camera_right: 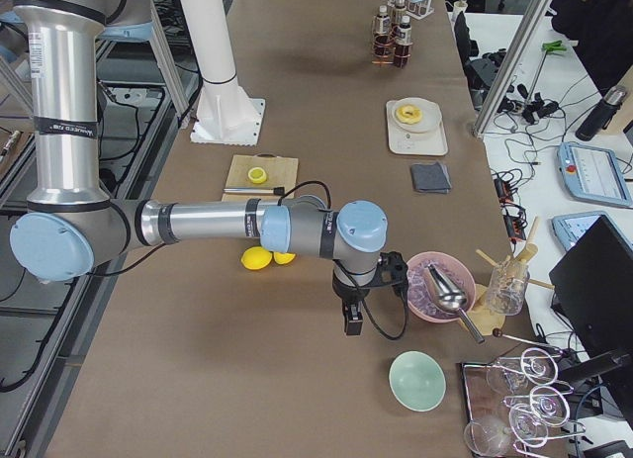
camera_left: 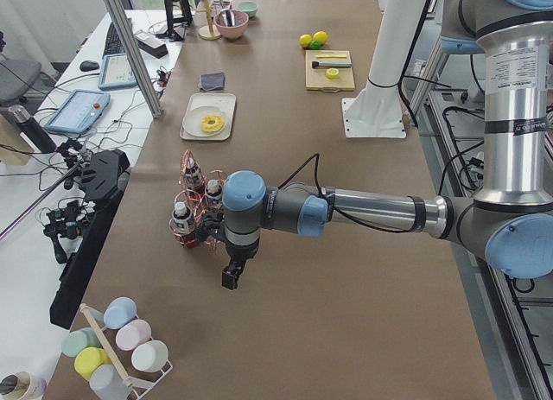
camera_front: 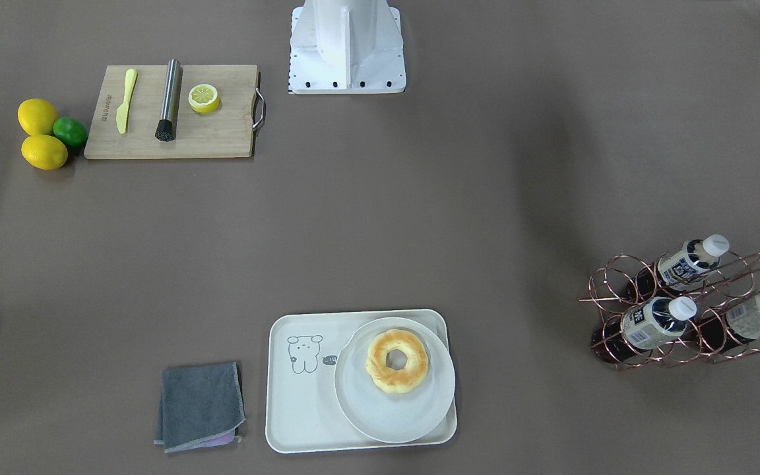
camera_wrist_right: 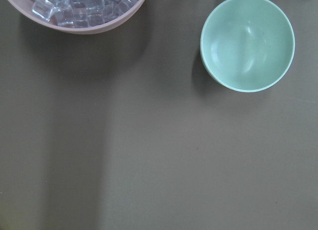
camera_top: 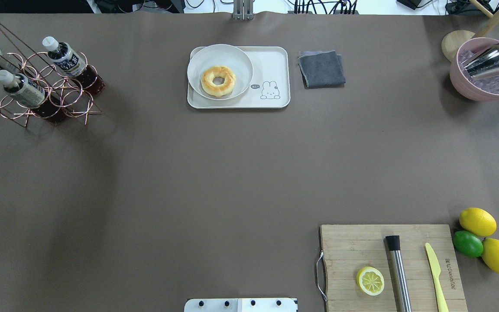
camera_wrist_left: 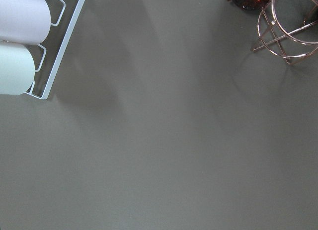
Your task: Place tea on tray
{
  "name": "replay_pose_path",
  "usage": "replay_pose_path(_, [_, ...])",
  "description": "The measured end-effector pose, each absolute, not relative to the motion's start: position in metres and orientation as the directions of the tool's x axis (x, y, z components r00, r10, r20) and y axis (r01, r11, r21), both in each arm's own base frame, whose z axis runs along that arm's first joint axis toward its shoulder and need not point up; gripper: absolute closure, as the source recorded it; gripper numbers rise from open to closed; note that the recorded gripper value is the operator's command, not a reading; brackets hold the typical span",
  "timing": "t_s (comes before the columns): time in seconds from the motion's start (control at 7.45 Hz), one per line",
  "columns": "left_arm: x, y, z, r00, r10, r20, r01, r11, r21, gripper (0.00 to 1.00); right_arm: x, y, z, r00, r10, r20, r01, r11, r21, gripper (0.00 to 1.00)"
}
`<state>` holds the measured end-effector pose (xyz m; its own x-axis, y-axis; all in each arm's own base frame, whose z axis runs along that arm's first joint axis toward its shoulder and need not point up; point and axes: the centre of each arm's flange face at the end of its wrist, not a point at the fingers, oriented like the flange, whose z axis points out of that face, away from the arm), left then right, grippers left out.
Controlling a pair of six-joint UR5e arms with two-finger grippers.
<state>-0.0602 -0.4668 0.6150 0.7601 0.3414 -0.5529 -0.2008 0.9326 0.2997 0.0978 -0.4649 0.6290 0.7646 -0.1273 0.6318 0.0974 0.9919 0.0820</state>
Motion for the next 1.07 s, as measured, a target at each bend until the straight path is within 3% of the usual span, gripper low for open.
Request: replay_pose_path(1.07, [-0.0635,-0.4615,0.6199,0.761,0.325,-0.561,-0.189,0.939,0.288,0.02,0.0984,-0.4703,0.6209,0.768,-0.102,0.633,0.069,0.995,0.076,0.0])
